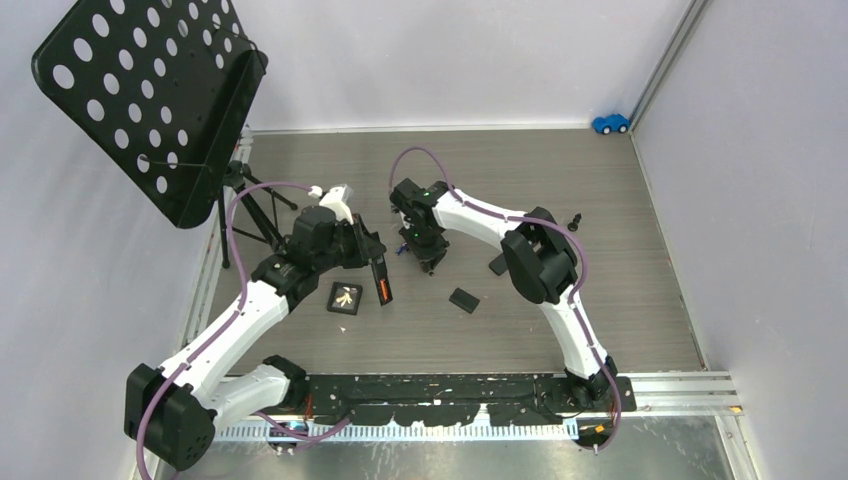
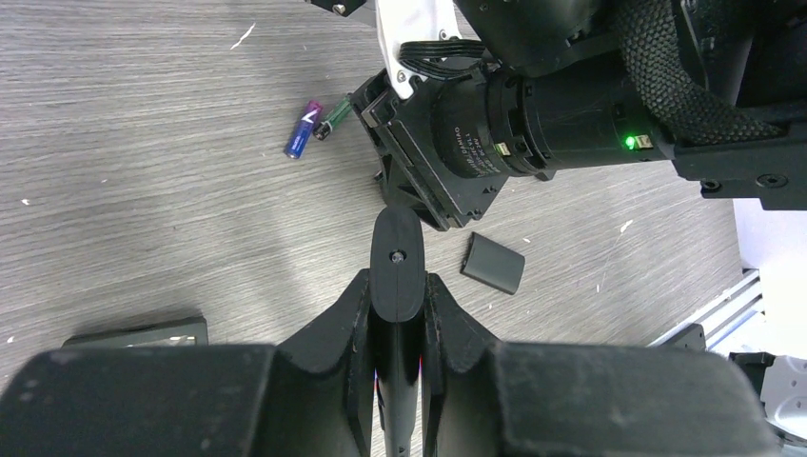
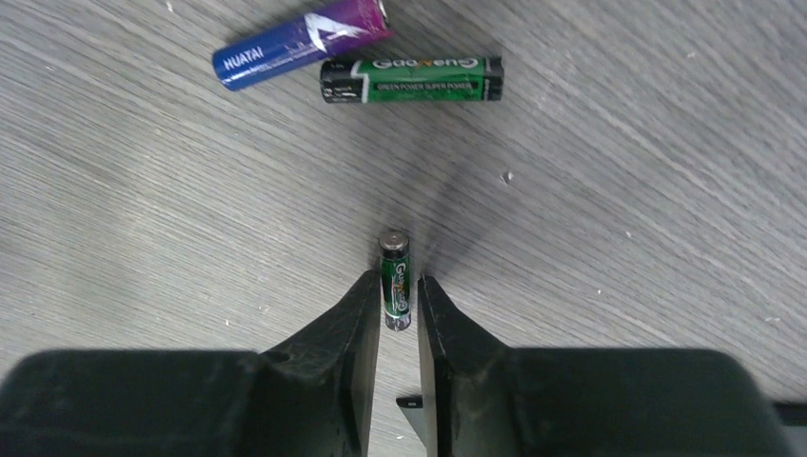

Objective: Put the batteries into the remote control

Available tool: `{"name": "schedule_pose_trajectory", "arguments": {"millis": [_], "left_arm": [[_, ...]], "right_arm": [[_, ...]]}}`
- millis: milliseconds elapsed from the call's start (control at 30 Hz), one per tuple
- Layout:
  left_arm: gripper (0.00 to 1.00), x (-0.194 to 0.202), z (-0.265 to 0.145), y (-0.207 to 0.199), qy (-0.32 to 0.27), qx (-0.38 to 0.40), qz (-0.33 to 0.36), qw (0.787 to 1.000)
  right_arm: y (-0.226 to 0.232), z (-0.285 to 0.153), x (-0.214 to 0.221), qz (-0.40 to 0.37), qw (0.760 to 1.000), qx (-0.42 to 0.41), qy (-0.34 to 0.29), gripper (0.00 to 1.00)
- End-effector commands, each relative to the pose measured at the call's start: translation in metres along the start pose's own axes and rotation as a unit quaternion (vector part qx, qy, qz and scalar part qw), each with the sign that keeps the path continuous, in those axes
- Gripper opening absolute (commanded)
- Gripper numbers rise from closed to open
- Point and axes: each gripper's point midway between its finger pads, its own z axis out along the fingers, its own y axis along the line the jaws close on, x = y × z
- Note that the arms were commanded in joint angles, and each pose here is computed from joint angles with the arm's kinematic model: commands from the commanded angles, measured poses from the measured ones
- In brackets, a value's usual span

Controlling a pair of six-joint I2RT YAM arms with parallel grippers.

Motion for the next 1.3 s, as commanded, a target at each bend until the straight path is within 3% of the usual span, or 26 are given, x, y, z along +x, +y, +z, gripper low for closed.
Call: {"name": "schedule_pose_trajectory", "arguments": {"millis": [0,133,233,333,433,633,833,1100,1233,1267], "left_arm": [[0.0,-0.032,-0.008,-0.022,-0.046,0.036,0.003,0.998],[0.0,-0.032,-0.008,-0.023,-0.047,0.039,0.0,0.998],[0.0,-0.033,-0.009,-0.025,-0.046,0.044,-0.002,0.998],[0.0,-0.033,-0.01,-0.028,-0.046,0.049,-0.001,0.998],[0.0,-0.033,-0.011,-0.031,-0.044,0.057,0.001,0.997],[0.0,-0.032,-0.011,-0.036,-0.041,0.072,0.001,0.997],[0.0,-0.033,-0.012,-0.037,-0.043,0.076,0.0,0.996],[0.0,-0.035,-0.013,-0.044,-0.043,0.088,-0.004,0.995],[0.0,-0.035,-0.009,-0.052,-0.037,0.11,-0.009,0.993],[0.0,-0.035,-0.007,-0.055,-0.034,0.119,-0.013,0.992]], "right_arm": [[0.002,-0.009,-0.003,0.004,1.0,0.008,0.003,0.29],[0.001,-0.009,-0.001,0.007,1.0,0.011,0.015,0.28],[0.001,-0.009,-0.002,0.015,1.0,0.012,0.015,0.13],[-0.001,-0.01,-0.003,0.026,1.0,0.011,0.007,0.09],[-0.002,-0.013,-0.003,0.036,0.999,0.012,-0.006,0.1],[-0.005,-0.014,0.007,0.052,0.999,0.011,0.003,0.25],[-0.02,-0.014,0.015,0.072,0.997,0.008,0.012,0.28],[-0.028,-0.015,0.013,0.07,0.998,0.005,0.002,0.1],[-0.047,-0.032,0.004,0.097,0.995,0.01,-0.033,0.07],[-0.031,-0.039,0.005,0.08,0.996,0.006,-0.044,0.07]]}}
